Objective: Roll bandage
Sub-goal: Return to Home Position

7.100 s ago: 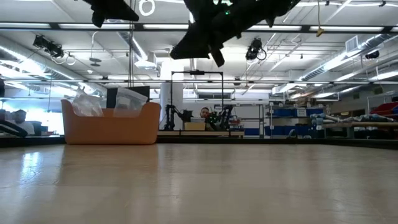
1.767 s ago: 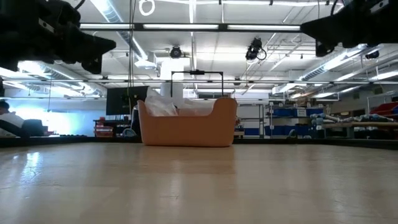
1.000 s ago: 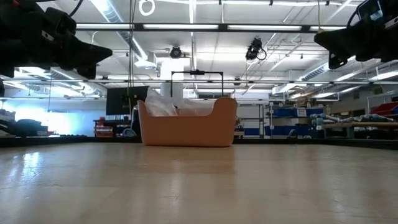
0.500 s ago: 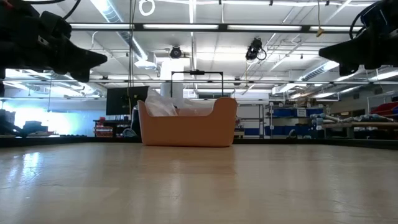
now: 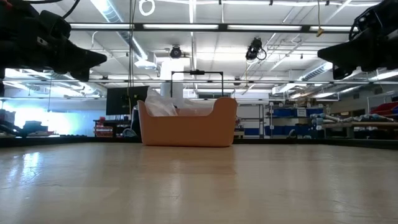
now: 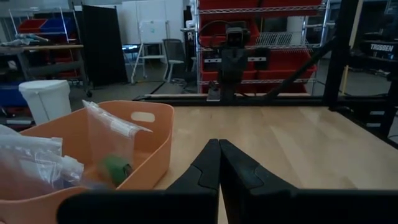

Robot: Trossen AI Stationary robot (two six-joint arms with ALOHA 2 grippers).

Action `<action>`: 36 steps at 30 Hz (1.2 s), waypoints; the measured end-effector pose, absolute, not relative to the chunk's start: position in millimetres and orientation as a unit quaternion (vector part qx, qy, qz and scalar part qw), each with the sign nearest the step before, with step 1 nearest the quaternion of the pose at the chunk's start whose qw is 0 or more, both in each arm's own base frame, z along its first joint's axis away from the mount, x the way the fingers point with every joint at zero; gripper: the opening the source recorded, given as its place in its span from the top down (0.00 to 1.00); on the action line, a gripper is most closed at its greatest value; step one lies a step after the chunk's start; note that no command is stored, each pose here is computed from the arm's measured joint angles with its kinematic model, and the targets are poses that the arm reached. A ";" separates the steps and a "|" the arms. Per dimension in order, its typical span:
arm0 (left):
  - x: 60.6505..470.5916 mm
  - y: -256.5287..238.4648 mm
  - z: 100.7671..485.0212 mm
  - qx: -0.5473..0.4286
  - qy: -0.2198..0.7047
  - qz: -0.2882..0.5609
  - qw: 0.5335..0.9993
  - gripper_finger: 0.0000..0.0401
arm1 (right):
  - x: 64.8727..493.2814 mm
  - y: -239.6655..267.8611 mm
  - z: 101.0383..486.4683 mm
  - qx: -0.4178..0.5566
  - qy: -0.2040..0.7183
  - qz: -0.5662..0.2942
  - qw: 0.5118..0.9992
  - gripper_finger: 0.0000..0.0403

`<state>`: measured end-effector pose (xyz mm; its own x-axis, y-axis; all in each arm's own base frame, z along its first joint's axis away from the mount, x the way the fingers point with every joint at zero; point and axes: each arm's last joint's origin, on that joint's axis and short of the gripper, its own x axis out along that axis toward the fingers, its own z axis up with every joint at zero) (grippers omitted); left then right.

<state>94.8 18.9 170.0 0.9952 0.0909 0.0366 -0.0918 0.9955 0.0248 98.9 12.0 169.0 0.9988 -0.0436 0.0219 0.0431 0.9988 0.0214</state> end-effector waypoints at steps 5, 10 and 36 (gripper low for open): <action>94.7 19.3 169.7 0.020 -0.015 0.052 0.998 0.97 | 98.8 6.0 168.6 0.001 -0.010 -0.041 0.999 1.00; 94.5 21.2 168.9 0.029 -0.009 0.086 0.996 0.97 | 98.0 1.4 169.7 -0.017 -0.017 -0.059 0.998 1.00; 94.0 24.1 167.5 0.070 0.003 0.135 0.988 0.97 | 100.0 -16.0 162.7 -0.009 0.021 -0.087 0.996 0.95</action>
<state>94.0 24.1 167.5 0.9635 0.2674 0.0119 -0.2664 0.9538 0.1386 100.0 -16.0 162.7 0.9839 -0.1741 -0.0398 0.1733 0.9846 -0.0213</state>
